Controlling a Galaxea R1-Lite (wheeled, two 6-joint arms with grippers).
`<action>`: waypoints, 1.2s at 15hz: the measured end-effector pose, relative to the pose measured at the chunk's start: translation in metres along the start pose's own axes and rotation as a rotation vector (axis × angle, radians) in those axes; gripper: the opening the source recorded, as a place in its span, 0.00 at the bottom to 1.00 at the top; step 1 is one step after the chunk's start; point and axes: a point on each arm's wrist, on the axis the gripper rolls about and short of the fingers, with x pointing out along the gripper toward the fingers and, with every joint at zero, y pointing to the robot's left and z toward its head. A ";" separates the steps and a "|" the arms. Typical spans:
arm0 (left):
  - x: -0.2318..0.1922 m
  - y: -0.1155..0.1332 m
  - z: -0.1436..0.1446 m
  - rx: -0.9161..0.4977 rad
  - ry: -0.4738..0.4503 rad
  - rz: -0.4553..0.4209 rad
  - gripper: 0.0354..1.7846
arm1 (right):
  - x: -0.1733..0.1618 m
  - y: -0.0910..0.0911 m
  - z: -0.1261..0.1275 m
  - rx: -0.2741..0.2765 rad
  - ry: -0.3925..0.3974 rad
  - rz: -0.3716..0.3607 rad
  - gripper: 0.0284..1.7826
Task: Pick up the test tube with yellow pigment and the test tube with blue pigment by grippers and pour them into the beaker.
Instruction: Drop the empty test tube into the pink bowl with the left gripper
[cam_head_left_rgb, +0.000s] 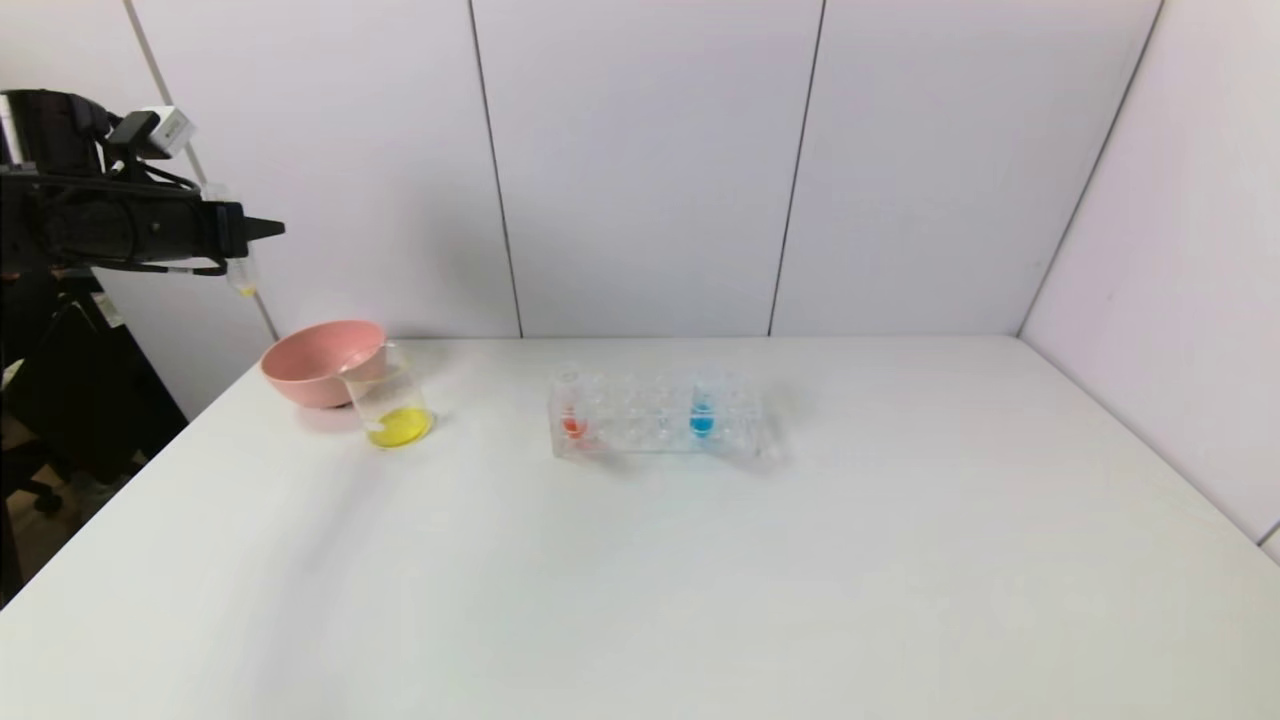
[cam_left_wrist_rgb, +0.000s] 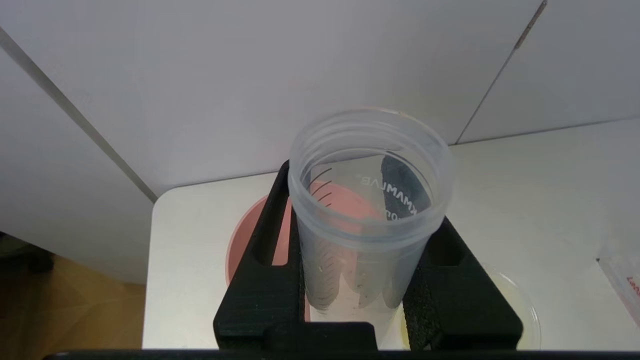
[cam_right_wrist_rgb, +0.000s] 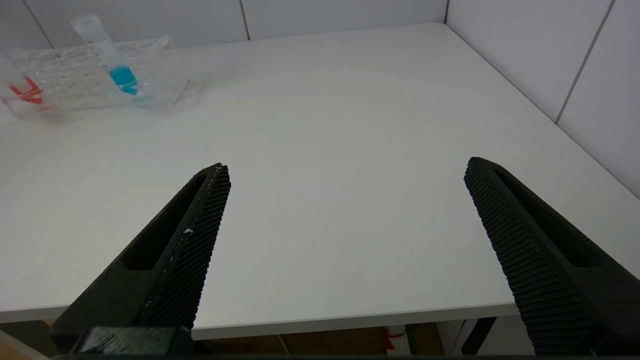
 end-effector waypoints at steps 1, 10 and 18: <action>0.003 0.001 -0.004 -0.027 -0.029 0.003 0.29 | 0.000 0.000 0.000 0.000 0.000 0.000 0.96; 0.026 0.005 -0.039 -0.054 -0.088 -0.002 0.29 | 0.000 0.000 0.000 0.000 0.000 0.000 0.96; 0.055 0.008 -0.075 -0.064 -0.047 -0.022 0.29 | 0.000 0.000 0.000 0.000 0.000 0.000 0.96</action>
